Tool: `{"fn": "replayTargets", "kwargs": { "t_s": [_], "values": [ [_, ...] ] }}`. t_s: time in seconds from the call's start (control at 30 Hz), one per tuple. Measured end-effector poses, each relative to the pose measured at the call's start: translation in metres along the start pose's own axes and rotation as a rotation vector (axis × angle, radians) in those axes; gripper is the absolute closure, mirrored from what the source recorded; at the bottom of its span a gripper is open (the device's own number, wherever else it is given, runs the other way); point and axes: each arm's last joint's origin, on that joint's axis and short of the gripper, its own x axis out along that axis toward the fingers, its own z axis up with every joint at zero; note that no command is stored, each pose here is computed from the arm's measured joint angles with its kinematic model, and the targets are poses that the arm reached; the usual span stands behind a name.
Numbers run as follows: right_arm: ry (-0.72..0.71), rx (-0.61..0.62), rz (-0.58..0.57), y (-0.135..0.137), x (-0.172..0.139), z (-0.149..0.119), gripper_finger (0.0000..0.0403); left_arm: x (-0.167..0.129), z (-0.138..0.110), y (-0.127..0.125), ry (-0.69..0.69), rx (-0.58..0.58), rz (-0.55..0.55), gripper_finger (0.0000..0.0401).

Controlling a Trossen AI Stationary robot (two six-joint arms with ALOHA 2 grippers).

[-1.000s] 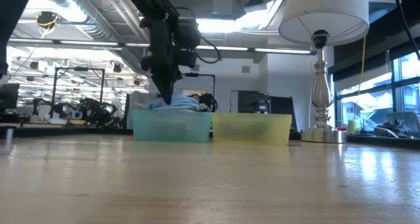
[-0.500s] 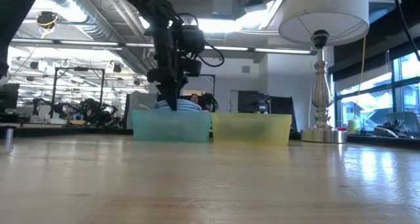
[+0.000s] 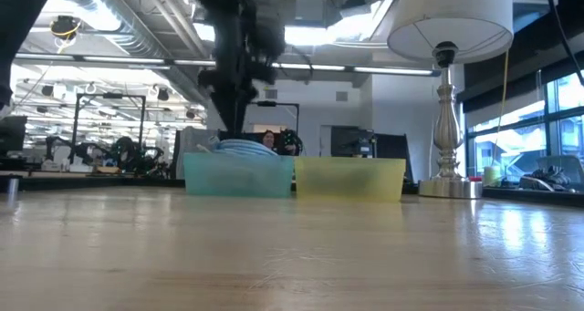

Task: Pick & Place USB Port
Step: Return to Home Position

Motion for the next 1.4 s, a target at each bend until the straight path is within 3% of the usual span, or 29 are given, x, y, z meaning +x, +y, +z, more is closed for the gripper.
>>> {"fn": "replayTargets", "kwargs": {
  "t_s": [0.17,0.27,0.47,0.63,0.73,0.8,0.87,0.93,1.13,1.23,1.3,1.4],
  "values": [
    [0.019,-0.035,-0.014,-0.002,0.0,-0.003,0.0077,-0.072,-0.003,0.004,-0.133,-0.038,0.064,0.018],
    [0.028,-0.044,0.006,-0.004,-0.002,-0.003,0.0077,-0.131,-0.018,-0.003,-0.301,-0.124,0.03,0.0185],
    [0.042,0.004,0.157,-0.026,-0.028,-0.005,0.0102,-0.257,-0.093,-0.05,-0.776,-0.24,-0.06,0.0201],
    [-0.001,0.105,0.265,-0.049,-0.06,-0.01,0.02,-0.321,-0.165,-0.095,-1.147,-0.277,-0.111,0.0229],
    [-0.011,0.11,0.317,-0.051,-0.071,-0.014,0.0292,-0.335,-0.189,-0.113,-1.293,-0.246,-0.196,0.027],
    [-0.015,0.093,0.346,-0.049,-0.077,-0.017,0.036,-0.334,-0.19,-0.119,-1.326,-0.213,-0.244,0.0309],
    [-0.02,0.067,0.371,-0.045,-0.082,-0.019,0.0389,-0.327,-0.181,-0.123,-1.331,-0.168,-0.301,0.0357],
    [-0.028,0.062,0.386,-0.042,-0.087,-0.022,0.0389,-0.318,-0.169,-0.128,-1.336,-0.112,-0.369,0.0388],
    [-0.086,0.115,0.406,-0.043,-0.1,-0.024,0.0398,-0.298,-0.142,-0.142,-1.316,-0.083,-0.53,0.0395],
    [-0.072,-0.053,0.473,-0.047,-0.103,-0.026,0.0393,-0.306,-0.145,-0.146,-1.372,-0.044,-0.597,0.0395],
    [-0.042,-0.112,0.552,-0.048,-0.104,-0.027,0.0384,-0.313,-0.152,-0.148,-1.435,0.0,-0.593,0.0396],
    [0.005,-0.049,0.609,-0.048,-0.106,-0.027,0.0373,-0.322,-0.169,-0.148,-1.557,0.123,-0.485,0.0397]
  ]
}}
